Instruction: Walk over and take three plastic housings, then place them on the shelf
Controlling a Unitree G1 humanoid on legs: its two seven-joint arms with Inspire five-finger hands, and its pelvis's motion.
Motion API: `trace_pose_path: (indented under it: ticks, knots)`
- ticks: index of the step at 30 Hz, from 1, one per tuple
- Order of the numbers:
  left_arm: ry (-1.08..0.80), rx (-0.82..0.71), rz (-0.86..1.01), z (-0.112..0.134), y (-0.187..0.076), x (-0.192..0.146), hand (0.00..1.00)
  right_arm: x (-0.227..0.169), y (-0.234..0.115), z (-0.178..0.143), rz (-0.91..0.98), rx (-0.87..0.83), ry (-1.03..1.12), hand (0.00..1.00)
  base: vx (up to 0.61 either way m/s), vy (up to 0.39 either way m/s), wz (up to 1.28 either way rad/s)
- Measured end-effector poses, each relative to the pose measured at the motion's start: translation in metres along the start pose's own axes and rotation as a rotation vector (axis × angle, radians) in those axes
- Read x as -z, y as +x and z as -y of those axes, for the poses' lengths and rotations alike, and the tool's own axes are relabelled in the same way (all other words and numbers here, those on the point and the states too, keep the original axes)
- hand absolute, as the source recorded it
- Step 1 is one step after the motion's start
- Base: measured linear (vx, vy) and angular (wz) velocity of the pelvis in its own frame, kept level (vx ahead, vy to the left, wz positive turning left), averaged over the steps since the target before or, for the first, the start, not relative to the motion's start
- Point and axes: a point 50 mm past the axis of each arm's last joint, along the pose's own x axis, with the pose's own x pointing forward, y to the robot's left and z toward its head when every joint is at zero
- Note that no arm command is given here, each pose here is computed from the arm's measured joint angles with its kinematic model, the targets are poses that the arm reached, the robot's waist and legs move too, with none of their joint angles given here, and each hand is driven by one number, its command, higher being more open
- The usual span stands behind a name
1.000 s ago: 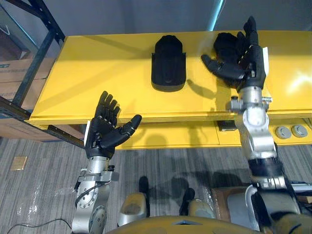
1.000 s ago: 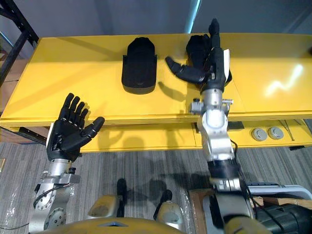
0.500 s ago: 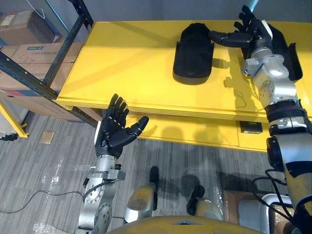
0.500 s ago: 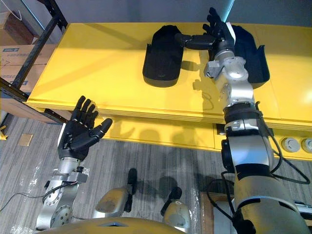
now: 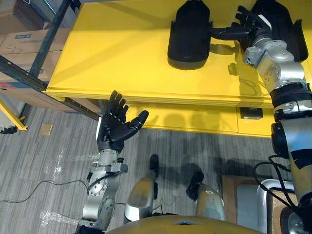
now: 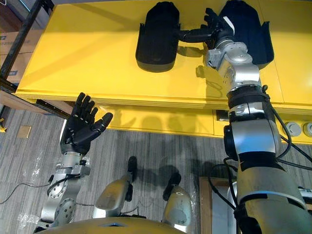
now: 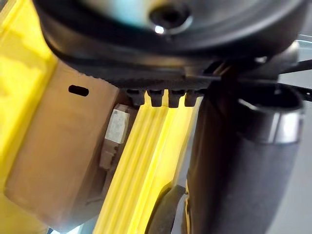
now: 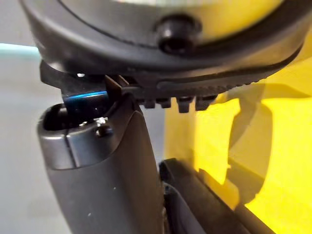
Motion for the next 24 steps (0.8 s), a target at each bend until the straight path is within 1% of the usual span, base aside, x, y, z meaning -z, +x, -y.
trace_pose_path:
  ticks: [3, 7, 9, 13, 24]
  knots:
    - [0.002, 0.000, 0.011, 0.000, 0.000, -0.001, 1.00, -0.014, 0.001, 0.000, 0.029, -0.031, -0.018, 1.00, -0.01, -0.042, -0.01]
    - [0.002, 0.001, 0.015, 0.000, 0.001, -0.002, 1.00, -0.019, 0.000, 0.000, 0.040, -0.076, -0.030, 1.00, 0.01, -0.028, 0.01]
    - [0.001, 0.003, 0.024, 0.000, 0.002, -0.003, 1.00, -0.019, 0.000, -0.001, 0.032, -0.111, -0.053, 1.00, 0.01, -0.038, 0.04]
    - [0.001, 0.003, 0.024, 0.000, 0.002, -0.003, 1.00, -0.020, 0.000, -0.003, 0.032, -0.129, -0.059, 1.00, 0.00, 0.000, 0.00]
    - [0.002, 0.003, 0.024, 0.000, 0.002, -0.003, 1.00, -0.025, 0.000, -0.006, 0.075, -0.167, -0.005, 1.00, 0.00, 0.000, 0.00]
